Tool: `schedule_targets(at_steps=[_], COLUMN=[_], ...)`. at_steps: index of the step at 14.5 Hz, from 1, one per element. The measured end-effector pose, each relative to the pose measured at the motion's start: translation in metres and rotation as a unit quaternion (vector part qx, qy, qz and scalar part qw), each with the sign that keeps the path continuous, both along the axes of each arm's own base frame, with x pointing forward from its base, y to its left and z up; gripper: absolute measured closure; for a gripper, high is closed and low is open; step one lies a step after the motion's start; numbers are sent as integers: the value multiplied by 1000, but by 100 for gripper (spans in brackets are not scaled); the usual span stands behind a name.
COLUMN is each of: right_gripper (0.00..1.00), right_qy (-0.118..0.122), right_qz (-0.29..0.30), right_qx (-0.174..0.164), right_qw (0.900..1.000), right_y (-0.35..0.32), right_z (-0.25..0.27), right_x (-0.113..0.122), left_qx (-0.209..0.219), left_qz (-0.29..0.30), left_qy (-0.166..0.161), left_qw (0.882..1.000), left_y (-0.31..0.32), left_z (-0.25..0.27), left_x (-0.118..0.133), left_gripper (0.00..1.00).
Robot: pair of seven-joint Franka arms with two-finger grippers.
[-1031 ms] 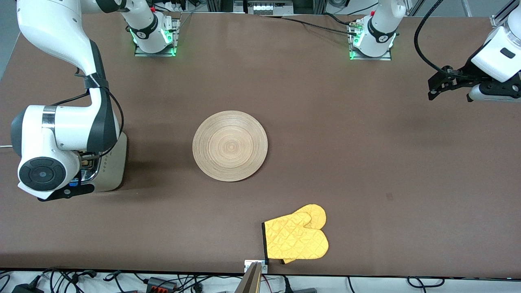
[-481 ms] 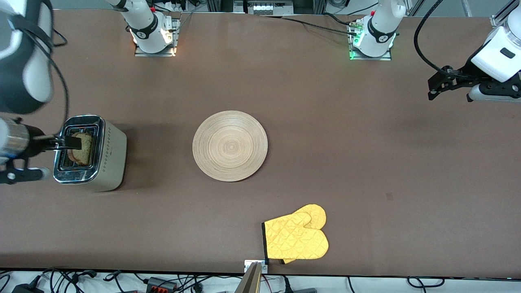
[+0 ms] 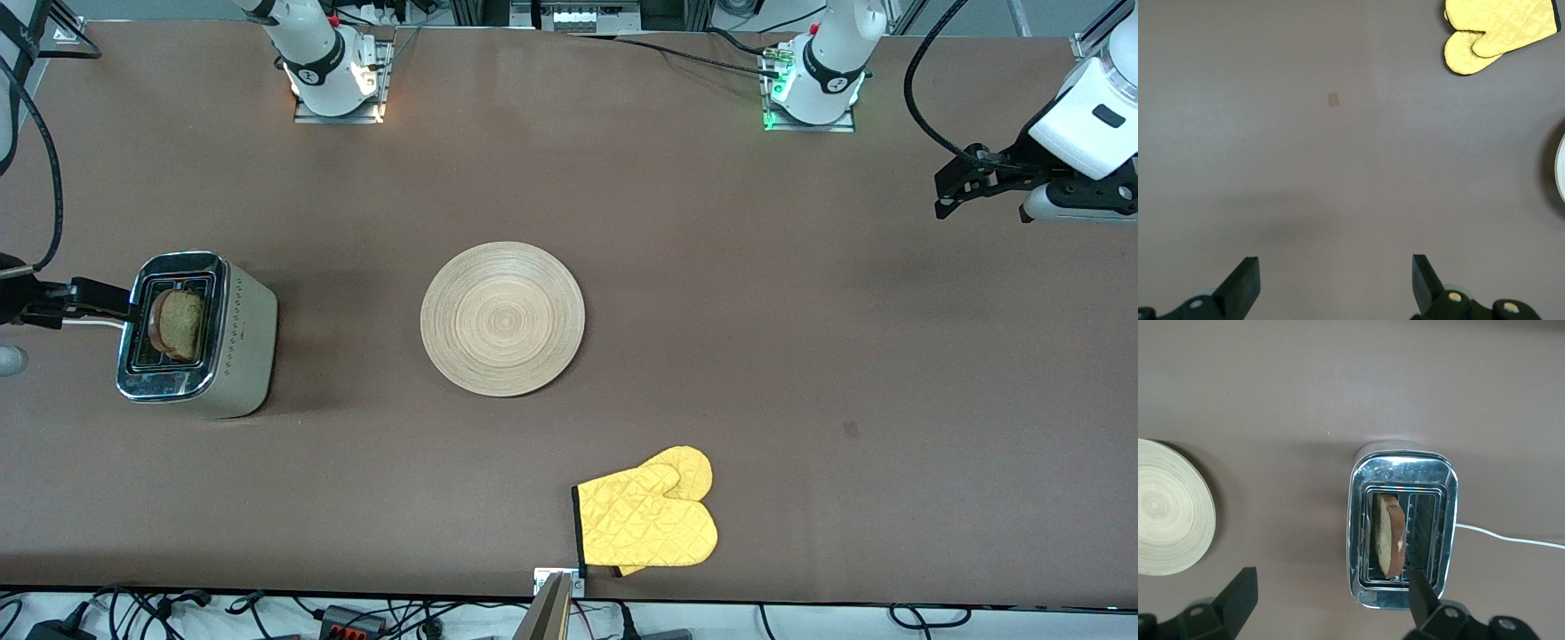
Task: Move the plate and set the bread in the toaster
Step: 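Open the right gripper and raise it away from the toaster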
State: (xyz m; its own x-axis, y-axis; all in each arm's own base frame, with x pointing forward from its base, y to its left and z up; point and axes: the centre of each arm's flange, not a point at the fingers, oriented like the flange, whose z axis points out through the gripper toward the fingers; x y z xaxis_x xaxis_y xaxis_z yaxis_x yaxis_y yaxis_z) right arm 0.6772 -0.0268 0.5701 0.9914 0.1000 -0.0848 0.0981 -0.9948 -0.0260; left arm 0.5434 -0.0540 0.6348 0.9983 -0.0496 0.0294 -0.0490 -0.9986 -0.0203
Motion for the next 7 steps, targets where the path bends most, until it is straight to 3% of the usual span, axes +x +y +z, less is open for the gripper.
schedule_targets(at_steps=[7], right_gripper=[0], right_qy=[22], right_qz=[5], right_qx=[7], right_qw=[1000], right_y=[4], right_z=[12], right_x=[-15], left_qx=[0], left_qz=[0], left_qy=[0], left_qw=[1000], left_y=[0], left_z=[0], left_x=[0], left_gripper=[0])
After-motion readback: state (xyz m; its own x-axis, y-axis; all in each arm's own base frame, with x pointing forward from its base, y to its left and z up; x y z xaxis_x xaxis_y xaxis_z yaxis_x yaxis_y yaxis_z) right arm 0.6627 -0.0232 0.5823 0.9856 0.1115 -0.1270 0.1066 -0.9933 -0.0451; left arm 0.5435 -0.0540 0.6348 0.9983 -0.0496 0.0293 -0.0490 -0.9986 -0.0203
